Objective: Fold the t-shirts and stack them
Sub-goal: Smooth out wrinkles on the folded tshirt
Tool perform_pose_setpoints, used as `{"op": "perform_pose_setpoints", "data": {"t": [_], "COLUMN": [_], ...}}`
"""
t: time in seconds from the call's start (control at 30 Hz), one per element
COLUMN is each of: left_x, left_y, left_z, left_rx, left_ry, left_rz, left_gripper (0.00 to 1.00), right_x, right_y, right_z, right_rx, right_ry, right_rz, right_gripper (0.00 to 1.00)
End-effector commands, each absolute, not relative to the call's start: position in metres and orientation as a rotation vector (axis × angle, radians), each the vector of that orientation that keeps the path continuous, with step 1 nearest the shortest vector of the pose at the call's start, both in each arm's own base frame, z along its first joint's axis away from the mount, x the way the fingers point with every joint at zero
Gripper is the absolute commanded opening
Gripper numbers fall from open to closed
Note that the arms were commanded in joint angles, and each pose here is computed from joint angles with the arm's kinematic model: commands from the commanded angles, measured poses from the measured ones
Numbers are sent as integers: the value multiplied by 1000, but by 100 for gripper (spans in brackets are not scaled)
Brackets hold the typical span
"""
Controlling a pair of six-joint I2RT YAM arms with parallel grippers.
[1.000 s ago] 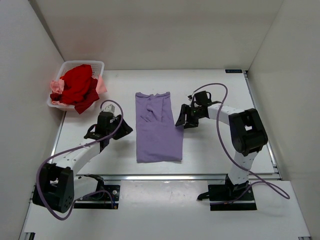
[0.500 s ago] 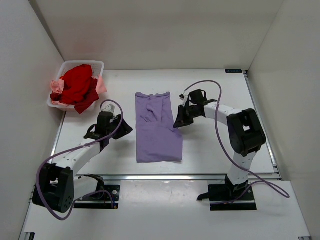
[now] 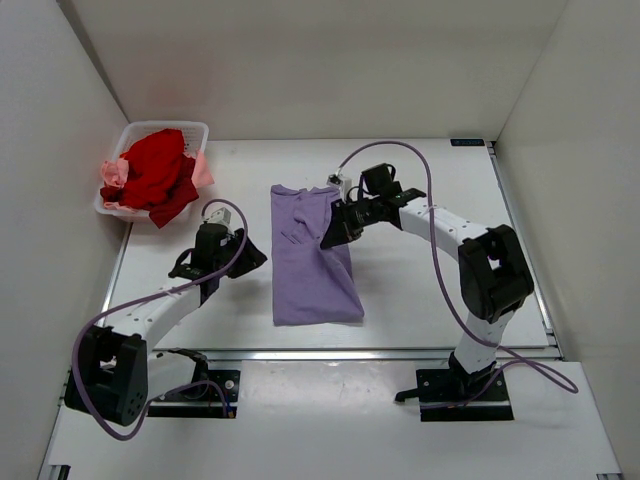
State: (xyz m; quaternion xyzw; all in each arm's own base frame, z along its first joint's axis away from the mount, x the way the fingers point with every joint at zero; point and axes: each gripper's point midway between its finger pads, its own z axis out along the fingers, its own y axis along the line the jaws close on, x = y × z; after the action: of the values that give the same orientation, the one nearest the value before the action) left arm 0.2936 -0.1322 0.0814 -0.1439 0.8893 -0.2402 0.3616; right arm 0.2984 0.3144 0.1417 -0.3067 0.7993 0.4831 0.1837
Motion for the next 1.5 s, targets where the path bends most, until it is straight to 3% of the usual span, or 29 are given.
{"op": "perform_pose_setpoints", "data": {"t": [0.0,0.17,0.47,0.83,1.27,1.37,1.47], "left_x": [297,297,301,302,303,304,305], "left_y": [-131,-131,-132,-131,-133,-133,-134], "left_z": [83,77,79,76,83,88,98], "left_rx": [-353,-353,-356,-354,-348,-340,-312], "left_ry": [2279,2294,2291,2304,2291,2291,2278], "left_rz": [-608,-599,-604,-591,-608,-602,-612], "left_gripper": [55,56,55,55,55,56,57], "right_x": [293,280,326,395,422,431,435], "right_y": [334,337,330,316,287,287,285], "right_z": [180,204,153,81,26,33,45], "right_rx": [-1056,-1162,-1058,-797,-618,-605,-609], "right_ry": [2017,1850,1960,2254,2544,2539,2532], "right_rz": [1455,1539,1533,1114,582,480,425], "right_gripper": [0,0,0,0,0,4,18]}}
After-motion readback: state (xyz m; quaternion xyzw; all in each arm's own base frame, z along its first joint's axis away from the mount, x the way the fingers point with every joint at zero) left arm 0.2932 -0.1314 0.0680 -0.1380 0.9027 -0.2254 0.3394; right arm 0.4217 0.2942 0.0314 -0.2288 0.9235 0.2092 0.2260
